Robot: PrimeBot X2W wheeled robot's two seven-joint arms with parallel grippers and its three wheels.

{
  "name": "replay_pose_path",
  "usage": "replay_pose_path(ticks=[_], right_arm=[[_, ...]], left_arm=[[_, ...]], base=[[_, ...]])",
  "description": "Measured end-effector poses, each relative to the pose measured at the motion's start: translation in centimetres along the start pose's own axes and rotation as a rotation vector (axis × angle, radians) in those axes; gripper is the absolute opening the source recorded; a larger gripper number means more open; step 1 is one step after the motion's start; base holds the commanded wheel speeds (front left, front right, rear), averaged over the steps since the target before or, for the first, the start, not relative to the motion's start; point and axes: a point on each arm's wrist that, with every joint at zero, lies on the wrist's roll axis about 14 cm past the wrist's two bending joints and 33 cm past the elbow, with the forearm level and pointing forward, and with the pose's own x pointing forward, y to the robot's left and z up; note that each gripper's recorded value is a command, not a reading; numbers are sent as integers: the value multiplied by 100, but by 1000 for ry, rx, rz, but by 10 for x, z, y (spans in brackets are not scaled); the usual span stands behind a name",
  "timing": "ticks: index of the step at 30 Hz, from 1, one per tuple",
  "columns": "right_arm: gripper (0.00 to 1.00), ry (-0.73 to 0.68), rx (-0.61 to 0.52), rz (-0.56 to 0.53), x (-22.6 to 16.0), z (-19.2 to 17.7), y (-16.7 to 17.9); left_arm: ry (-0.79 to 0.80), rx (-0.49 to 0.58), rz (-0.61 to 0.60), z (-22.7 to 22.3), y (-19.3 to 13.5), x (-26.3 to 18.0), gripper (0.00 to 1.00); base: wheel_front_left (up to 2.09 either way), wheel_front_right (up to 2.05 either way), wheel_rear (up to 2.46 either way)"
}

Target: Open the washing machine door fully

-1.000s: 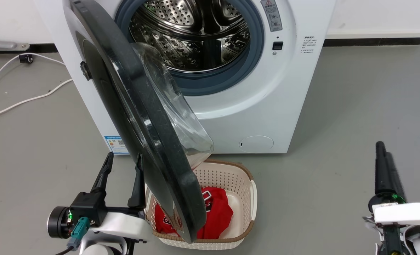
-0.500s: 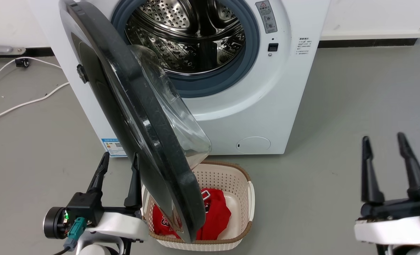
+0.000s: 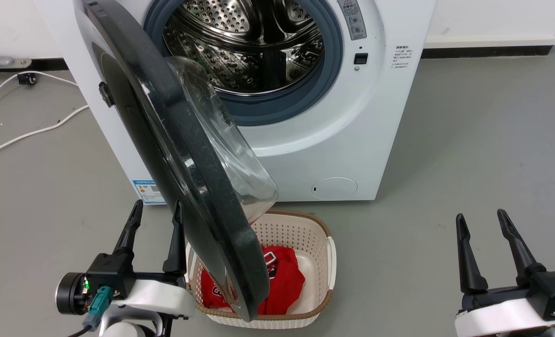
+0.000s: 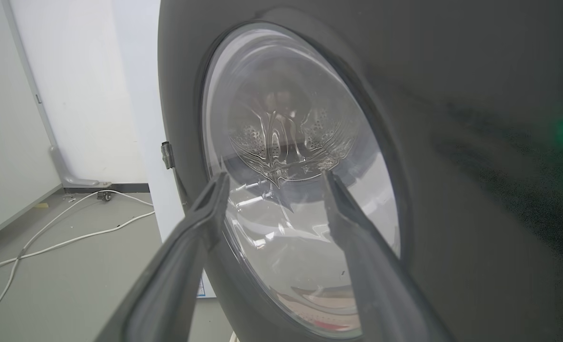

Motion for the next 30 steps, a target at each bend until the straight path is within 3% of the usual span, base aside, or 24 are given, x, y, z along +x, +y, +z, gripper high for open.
replay_pose_path(ticks=[12,13,14,15,24,30], right_arm=[[100,8,31,-11,2,-6,-2],[100,9,36,-13,2,-6,-3],[100,9,39,-14,2,-7,-3],[100,10,40,-15,2,-7,-3],[100,16,57,-21,1,-10,-4],[100,14,65,-22,2,-9,-4]], left_arm=[[5,-4,-4,-2,-1,1,100],[5,-5,-5,-2,-2,1,38],[6,-5,-6,-3,-2,1,11],[7,-5,-6,-3,-2,1,0],[-15,-10,-6,4,-2,4,0],[-151,-3,-9,47,-2,14,0]], base=[[0,0,0],[0,0,0],[0,0,0],[0,0,0],[0,0,0],[0,0,0]])
